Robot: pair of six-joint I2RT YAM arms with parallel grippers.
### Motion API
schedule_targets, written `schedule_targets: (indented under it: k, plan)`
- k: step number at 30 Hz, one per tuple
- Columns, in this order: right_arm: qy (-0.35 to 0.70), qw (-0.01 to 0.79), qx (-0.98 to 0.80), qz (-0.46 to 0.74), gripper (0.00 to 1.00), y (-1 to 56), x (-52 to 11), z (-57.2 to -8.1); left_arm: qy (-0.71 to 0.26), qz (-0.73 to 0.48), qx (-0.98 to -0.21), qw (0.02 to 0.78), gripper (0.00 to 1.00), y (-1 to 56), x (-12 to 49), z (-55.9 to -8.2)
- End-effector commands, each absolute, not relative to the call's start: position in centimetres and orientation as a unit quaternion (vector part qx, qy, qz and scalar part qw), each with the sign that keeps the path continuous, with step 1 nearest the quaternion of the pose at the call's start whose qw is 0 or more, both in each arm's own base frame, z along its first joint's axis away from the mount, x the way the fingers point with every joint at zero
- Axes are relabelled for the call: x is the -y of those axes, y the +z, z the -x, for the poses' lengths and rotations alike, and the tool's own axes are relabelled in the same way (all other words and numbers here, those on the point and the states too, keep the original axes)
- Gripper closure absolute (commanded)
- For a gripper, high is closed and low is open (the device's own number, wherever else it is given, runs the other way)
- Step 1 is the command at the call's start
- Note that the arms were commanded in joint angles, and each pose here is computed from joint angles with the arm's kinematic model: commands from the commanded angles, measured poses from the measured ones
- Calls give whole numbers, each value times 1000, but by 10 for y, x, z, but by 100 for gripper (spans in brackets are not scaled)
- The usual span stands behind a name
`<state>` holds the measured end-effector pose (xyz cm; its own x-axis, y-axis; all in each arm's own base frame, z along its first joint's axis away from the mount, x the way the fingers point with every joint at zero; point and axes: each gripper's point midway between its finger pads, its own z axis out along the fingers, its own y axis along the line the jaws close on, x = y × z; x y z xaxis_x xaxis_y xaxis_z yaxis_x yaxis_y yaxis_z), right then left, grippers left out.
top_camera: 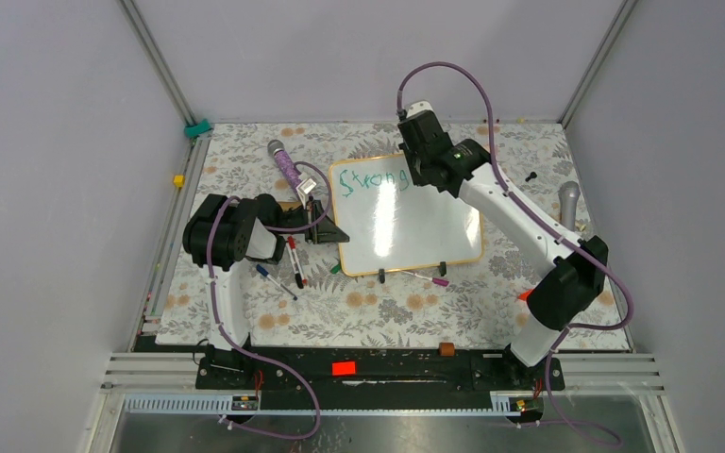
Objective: Write a sentence on the whiteboard
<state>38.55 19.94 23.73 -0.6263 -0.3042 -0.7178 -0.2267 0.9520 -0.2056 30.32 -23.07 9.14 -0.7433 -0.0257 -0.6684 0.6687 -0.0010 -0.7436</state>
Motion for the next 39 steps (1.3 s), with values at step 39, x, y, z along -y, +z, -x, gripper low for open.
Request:
schedule_targets:
  k: [39]
  plan:
    - [-43, 403, -903, 139, 100, 233, -186, -374, -665, -261, -652, 252, 100, 89, 228, -296]
